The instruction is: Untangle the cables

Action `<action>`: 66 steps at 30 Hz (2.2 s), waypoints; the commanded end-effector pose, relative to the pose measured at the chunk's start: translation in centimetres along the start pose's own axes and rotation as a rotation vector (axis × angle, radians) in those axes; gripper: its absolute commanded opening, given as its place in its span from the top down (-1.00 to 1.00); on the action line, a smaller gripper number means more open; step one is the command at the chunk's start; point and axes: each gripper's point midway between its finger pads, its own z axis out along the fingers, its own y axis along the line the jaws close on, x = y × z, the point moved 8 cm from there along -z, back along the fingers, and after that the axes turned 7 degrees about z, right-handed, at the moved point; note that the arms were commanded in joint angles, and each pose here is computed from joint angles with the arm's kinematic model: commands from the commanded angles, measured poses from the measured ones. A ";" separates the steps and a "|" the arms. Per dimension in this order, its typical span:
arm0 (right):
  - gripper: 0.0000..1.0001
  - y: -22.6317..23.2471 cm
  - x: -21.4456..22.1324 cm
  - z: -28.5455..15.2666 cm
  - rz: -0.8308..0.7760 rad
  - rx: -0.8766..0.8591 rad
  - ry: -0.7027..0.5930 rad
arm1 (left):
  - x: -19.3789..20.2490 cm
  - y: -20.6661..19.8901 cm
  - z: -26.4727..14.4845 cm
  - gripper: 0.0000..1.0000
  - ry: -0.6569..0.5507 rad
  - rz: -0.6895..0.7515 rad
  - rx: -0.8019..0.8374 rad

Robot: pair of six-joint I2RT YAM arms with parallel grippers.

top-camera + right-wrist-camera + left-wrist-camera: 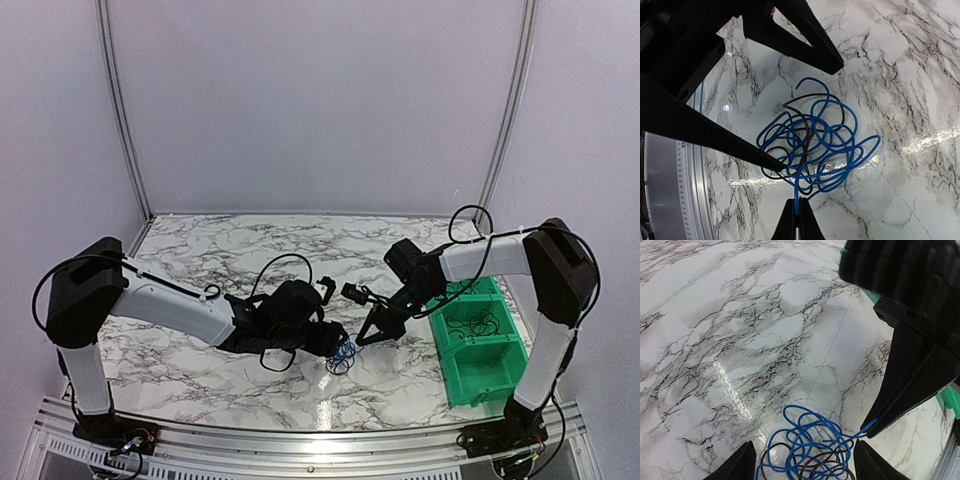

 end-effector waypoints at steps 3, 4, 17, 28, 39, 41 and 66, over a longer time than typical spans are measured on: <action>1.00 0.9 -1.4 -1.0 -0.053 -0.028 -0.045 | -1.0 -0.9 2.1 -0.36 -0.052 0.015 0.011; 1.00 1.0 -1.4 -1.0 -0.052 -0.034 -0.046 | -1.0 -0.9 2.4 -0.35 -0.055 0.011 0.004; 1.00 0.2 -1.4 -2.1 -0.039 -0.028 -0.076 | 0.1 0.1 2.3 -0.30 -0.077 -0.019 -0.063; 1.00 -1.1 -1.0 -3.4 -0.013 -0.009 -0.106 | -1.1 -1.6 0.5 -0.33 -0.189 0.071 0.046; 1.00 -1.1 -1.0 -3.6 -0.006 -0.034 -0.116 | -0.6 -1.6 5.8 -0.26 -0.180 -0.027 -0.030; 1.00 -0.9 -1.1 -3.7 -0.006 -0.041 -0.122 | -0.1 -1.1 6.3 -0.23 -0.179 -0.049 -0.064; 1.00 10.4 -8.1 -15.5 -0.400 0.047 -0.289 | 5.1 3.7 5.1 0.12 -0.131 -0.110 -0.327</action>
